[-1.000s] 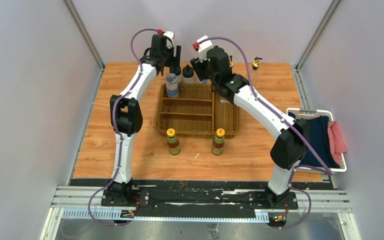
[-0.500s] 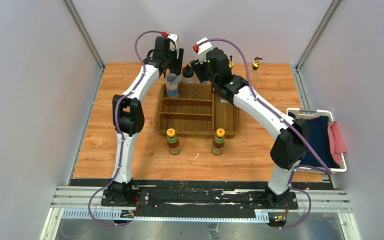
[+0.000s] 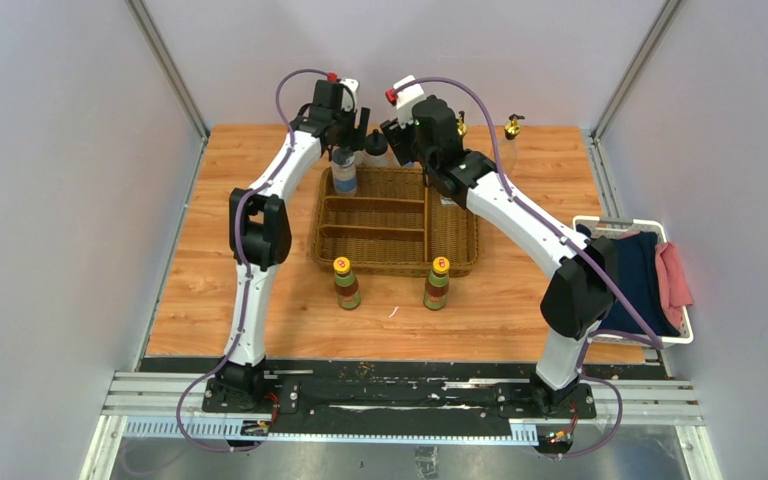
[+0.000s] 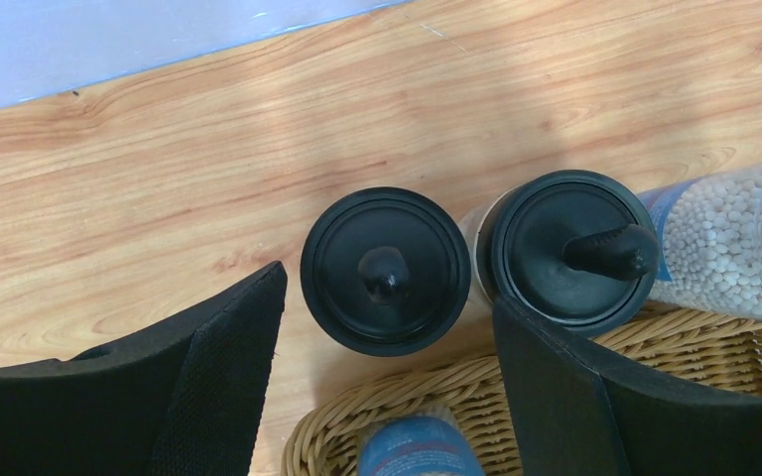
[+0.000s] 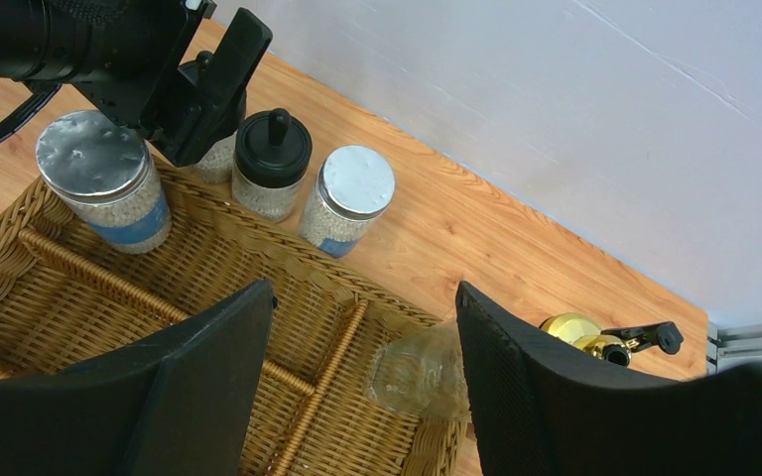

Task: Organize the condiment bottles
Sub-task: Pick up the bottle from the center of the board.

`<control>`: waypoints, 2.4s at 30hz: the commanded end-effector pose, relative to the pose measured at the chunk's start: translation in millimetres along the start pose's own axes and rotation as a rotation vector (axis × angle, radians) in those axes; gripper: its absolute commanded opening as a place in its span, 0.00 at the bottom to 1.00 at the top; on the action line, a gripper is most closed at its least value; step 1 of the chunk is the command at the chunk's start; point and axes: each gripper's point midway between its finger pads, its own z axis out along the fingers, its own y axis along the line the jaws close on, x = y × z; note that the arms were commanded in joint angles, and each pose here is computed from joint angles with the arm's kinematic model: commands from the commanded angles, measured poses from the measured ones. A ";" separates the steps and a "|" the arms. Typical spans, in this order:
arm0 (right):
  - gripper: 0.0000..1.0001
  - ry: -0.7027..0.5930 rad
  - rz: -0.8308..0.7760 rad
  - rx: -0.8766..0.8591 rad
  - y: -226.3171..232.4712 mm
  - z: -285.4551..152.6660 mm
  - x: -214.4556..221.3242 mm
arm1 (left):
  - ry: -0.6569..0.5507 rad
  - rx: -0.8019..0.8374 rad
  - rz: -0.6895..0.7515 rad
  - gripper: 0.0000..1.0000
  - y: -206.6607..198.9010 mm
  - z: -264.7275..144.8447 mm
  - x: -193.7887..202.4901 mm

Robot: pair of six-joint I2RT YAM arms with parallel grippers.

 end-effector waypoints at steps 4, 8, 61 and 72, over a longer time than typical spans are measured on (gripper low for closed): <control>0.71 -0.022 0.009 0.019 -3.6 -1.1 -6.5 | 0.024 0.003 0.023 0.82 -4.1 3.6 5.5; 0.71 -0.018 0.006 0.024 -4.1 -0.6 -5.1 | 0.029 0.002 0.024 0.81 -3.9 6.8 8.3; 0.71 -0.010 0.036 0.025 -9.1 12.8 11.4 | -0.155 -0.088 -0.071 0.20 13.0 -7.3 -34.7; 0.71 -0.012 0.033 0.023 -9.3 13.1 11.0 | -0.251 -0.106 -0.098 0.18 16.1 -23.7 -57.1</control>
